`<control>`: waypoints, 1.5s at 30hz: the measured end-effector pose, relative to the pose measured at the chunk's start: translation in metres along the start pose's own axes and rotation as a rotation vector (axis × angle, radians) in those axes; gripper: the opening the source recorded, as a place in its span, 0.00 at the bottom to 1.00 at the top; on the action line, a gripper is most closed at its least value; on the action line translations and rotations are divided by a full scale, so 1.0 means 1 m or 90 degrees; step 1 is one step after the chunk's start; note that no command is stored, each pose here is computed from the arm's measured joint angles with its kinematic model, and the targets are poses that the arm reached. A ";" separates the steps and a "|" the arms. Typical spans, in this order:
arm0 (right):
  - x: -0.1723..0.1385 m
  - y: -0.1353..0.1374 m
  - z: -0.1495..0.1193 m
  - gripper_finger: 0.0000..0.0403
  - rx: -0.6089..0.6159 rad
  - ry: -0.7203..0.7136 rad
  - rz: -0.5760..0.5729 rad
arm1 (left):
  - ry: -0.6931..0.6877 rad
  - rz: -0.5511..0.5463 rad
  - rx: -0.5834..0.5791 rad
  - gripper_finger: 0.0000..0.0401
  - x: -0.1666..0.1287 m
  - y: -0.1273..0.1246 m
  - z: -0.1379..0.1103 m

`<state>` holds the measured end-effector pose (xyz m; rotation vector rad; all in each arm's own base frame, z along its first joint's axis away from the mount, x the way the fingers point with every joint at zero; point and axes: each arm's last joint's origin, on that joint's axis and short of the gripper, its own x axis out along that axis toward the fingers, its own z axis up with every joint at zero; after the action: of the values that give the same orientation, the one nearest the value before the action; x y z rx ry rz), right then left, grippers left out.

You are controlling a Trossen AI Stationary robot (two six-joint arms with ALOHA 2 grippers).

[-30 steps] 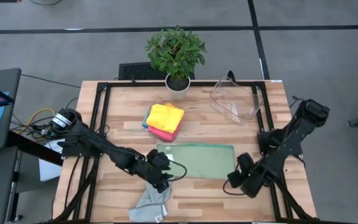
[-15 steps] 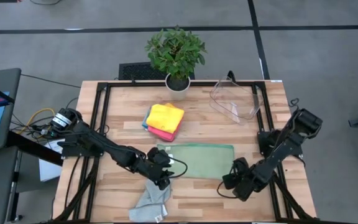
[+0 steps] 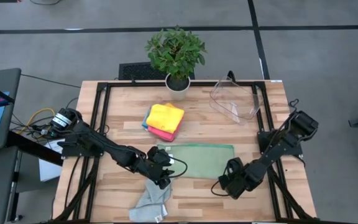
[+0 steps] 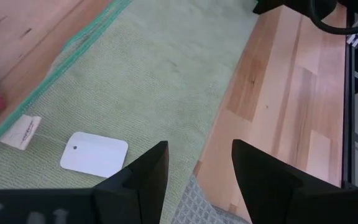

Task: Fold microfiber towels
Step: Fold the light green microfiber towel

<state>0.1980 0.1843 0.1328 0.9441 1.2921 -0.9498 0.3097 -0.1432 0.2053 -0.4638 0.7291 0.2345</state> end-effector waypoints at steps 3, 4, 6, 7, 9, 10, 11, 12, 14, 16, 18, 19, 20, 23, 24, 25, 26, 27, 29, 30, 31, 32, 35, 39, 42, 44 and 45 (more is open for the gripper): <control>0.002 0.003 0.002 0.19 0.006 0.006 0.000 | 0.000 0.000 0.000 0.42 0.000 0.000 0.000; 0.002 0.003 0.003 0.17 0.005 0.008 0.000 | 0.000 0.000 0.000 0.42 0.000 0.000 0.000; 0.002 0.004 0.003 0.12 -0.006 0.009 0.002 | 0.000 -0.001 0.001 0.42 0.000 0.000 0.000; 0.002 0.004 0.003 0.10 -0.008 0.009 0.003 | 0.001 -0.001 0.001 0.42 0.000 0.000 0.000; -0.002 0.003 0.003 0.05 -0.009 0.010 0.006 | 0.001 -0.001 0.001 0.42 0.000 0.000 0.000; -0.003 0.002 0.003 0.03 -0.011 0.009 0.005 | 0.001 -0.001 0.001 0.42 0.000 0.000 0.000; -0.006 0.001 0.003 0.03 -0.014 0.000 0.000 | 0.001 -0.001 0.000 0.42 0.000 0.000 0.000; -0.009 -0.002 0.003 0.03 -0.017 -0.005 -0.011 | 0.001 -0.001 -0.002 0.42 0.000 0.000 0.000; -0.020 -0.002 0.004 0.04 -0.017 -0.006 -0.013 | 0.000 -0.001 -0.004 0.42 0.000 0.000 0.000; -0.030 -0.001 0.006 0.05 -0.029 -0.004 -0.008 | 0.000 0.000 -0.004 0.42 0.000 0.000 0.000; -0.036 0.002 0.009 0.03 -0.052 -0.004 -0.011 | 0.000 0.000 -0.003 0.42 0.000 0.000 0.000; -0.040 0.006 0.011 0.03 -0.063 -0.001 -0.002 | 0.000 -0.001 -0.001 0.42 0.000 0.000 0.000; -0.044 0.010 0.014 0.02 -0.075 0.001 0.008 | 0.000 -0.001 -0.001 0.42 0.000 0.000 0.000; -0.051 0.022 0.023 0.02 -0.109 0.005 0.024 | 0.000 -0.001 0.001 0.42 0.000 0.000 0.000; -0.053 0.027 0.026 0.03 -0.120 0.005 0.032 | 0.000 -0.001 0.001 0.42 0.000 0.000 0.000; -0.055 0.031 0.029 0.03 -0.130 0.005 0.037 | 0.000 -0.001 0.001 0.42 0.000 0.000 0.000; -0.058 0.036 0.032 0.03 -0.140 0.002 0.046 | 0.000 -0.001 0.001 0.42 0.000 0.000 0.000; -0.061 0.041 0.036 0.03 -0.147 -0.003 0.054 | 0.001 -0.001 0.001 0.42 0.000 0.000 0.000; -0.064 0.051 0.041 0.03 -0.162 -0.010 0.065 | 0.001 -0.001 0.000 0.42 0.000 0.000 0.000; -0.065 0.056 0.044 0.03 -0.169 -0.011 0.068 | 0.000 -0.001 0.000 0.42 0.000 0.000 0.000; -0.065 0.061 0.046 0.03 -0.177 -0.013 0.069 | 0.001 -0.001 0.000 0.42 0.000 0.000 0.000; -0.064 0.066 0.047 0.03 -0.185 -0.014 0.071 | 0.000 -0.001 0.000 0.42 0.000 0.000 0.000; -0.059 0.082 0.048 0.03 -0.211 -0.016 0.067 | 0.001 -0.001 0.000 0.42 0.000 -0.001 0.000; -0.049 0.103 0.047 0.03 -0.251 -0.018 0.059 | 0.001 -0.001 -0.004 0.42 0.000 -0.001 0.000; -0.044 0.118 0.051 0.03 -0.274 -0.022 0.055 | 0.001 -0.002 -0.004 0.42 0.000 -0.001 0.000; -0.043 0.127 0.054 0.03 -0.288 -0.025 0.059 | 0.001 -0.002 -0.004 0.42 0.000 -0.001 0.000; -0.043 0.132 0.056 0.03 -0.294 -0.027 0.061 | 0.001 -0.002 -0.004 0.42 0.000 -0.001 0.000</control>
<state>0.3387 0.1769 0.1820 0.6153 1.3405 -0.5575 0.3095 -0.1439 0.2054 -0.4717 0.7298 0.2330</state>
